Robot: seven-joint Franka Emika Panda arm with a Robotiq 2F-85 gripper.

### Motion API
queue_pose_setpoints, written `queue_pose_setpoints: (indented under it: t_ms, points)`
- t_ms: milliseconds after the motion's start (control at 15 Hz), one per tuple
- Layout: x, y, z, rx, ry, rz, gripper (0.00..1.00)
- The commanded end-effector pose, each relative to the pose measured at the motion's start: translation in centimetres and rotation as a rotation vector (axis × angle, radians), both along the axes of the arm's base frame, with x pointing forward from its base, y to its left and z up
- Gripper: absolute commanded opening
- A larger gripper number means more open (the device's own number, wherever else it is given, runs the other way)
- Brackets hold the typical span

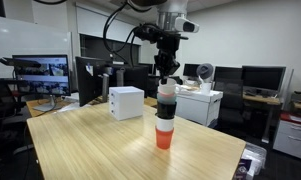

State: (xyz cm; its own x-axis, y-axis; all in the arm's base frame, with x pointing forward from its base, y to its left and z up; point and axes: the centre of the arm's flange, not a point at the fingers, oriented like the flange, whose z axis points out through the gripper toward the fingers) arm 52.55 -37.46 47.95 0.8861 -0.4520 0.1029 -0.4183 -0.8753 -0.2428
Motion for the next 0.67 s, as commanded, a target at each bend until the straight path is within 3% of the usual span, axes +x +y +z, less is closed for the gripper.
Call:
queue_pose_setpoints:
  t_ms: [0,267,600]
  points:
    - [-0.92,0.32,-0.26,0.001,0.012,0.011,0.04]
    - [-0.91,0.49,-0.15,-0.032,0.036,0.009,0.07]
    - [-0.62,1.19,0.37,-0.136,0.100,0.025,0.06]
